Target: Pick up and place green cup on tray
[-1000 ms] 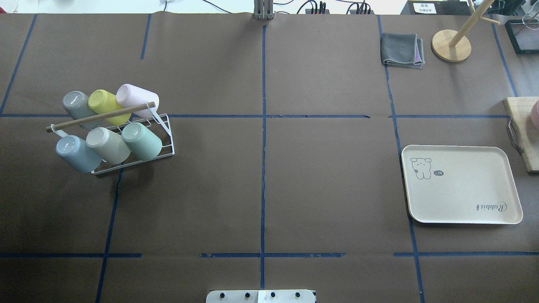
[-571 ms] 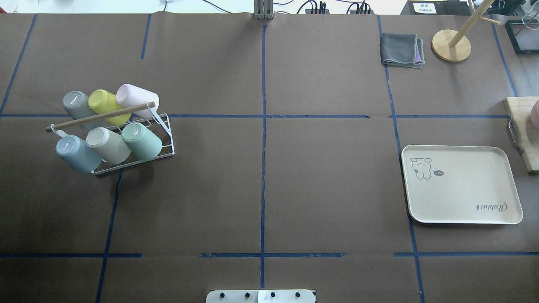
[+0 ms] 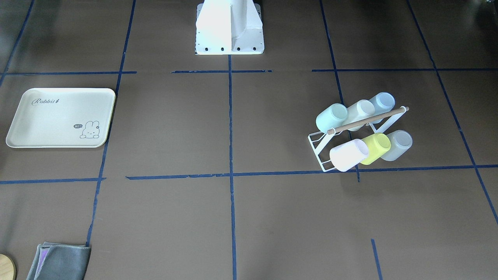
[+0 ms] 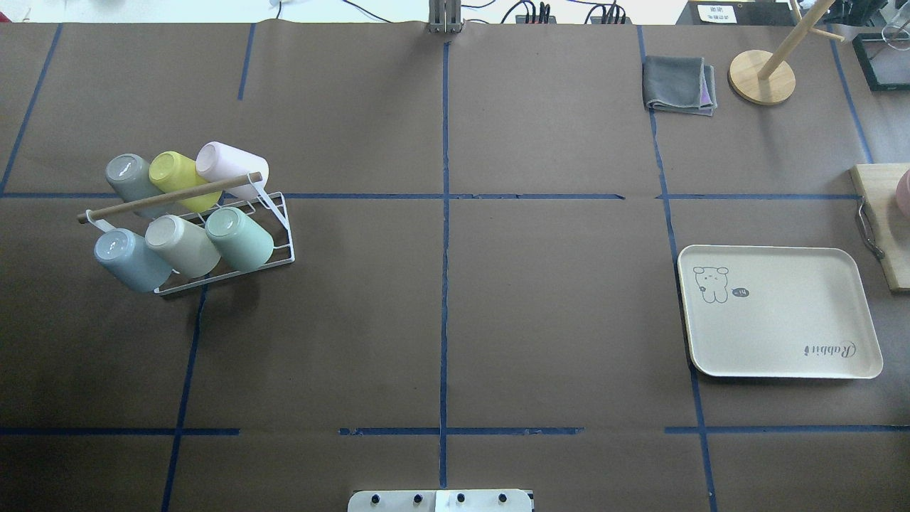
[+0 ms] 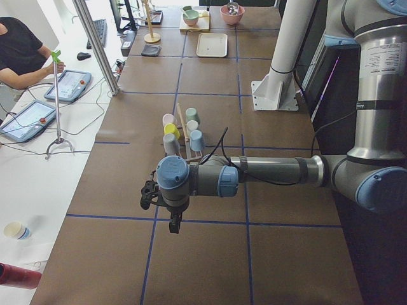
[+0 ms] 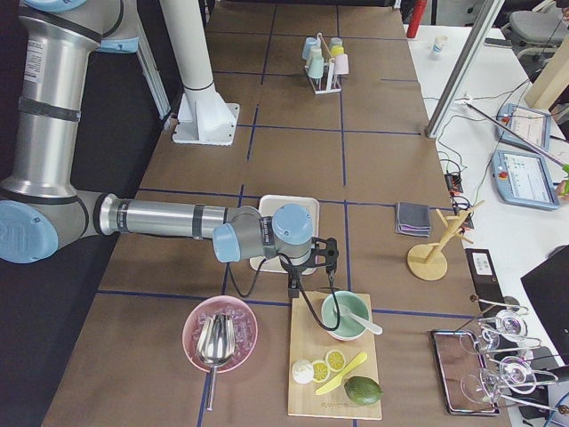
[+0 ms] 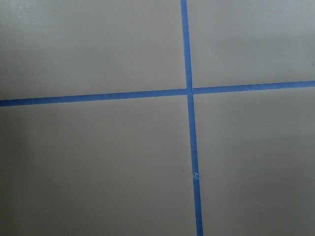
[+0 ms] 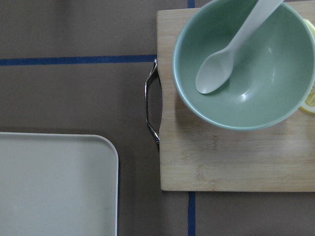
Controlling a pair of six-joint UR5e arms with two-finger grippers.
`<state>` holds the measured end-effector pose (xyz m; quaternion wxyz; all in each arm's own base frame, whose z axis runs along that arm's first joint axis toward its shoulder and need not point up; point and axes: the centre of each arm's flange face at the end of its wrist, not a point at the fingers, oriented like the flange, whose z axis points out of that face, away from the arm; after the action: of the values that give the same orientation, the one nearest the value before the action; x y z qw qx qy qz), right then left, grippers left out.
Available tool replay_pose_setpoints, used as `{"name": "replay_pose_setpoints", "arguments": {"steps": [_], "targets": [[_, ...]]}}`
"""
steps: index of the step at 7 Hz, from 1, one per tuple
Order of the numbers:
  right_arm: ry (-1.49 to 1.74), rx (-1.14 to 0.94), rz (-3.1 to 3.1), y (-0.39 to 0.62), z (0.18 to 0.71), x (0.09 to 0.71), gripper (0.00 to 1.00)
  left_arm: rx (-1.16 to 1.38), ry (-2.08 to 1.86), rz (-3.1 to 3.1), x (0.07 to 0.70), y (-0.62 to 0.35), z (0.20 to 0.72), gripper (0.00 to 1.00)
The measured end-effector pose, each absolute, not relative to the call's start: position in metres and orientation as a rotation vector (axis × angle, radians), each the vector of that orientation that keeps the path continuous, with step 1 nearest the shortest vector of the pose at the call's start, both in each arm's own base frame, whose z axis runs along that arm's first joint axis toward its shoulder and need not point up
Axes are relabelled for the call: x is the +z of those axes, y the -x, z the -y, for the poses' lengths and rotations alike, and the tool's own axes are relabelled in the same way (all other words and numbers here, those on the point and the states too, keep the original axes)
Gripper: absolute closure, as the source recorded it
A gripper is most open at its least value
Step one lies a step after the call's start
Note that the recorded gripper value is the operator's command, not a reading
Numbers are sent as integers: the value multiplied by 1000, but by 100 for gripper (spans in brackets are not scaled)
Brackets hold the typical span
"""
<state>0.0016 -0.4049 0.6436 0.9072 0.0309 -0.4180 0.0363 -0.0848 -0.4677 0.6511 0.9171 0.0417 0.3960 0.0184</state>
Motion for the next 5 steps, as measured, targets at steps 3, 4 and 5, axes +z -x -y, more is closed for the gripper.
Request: {"name": "replay_pose_setpoints", "arguments": {"steps": [3,4,5], "targets": [[-54,95,836,58,387,651,1,37,-84,-814,652,85,467,0],[-54,86,831,70,384,661,0,36,-82,-815,653,84,465,0],[-57,85,836,84,380,670,0,35,-78,-815,655,84,463,0]]}}
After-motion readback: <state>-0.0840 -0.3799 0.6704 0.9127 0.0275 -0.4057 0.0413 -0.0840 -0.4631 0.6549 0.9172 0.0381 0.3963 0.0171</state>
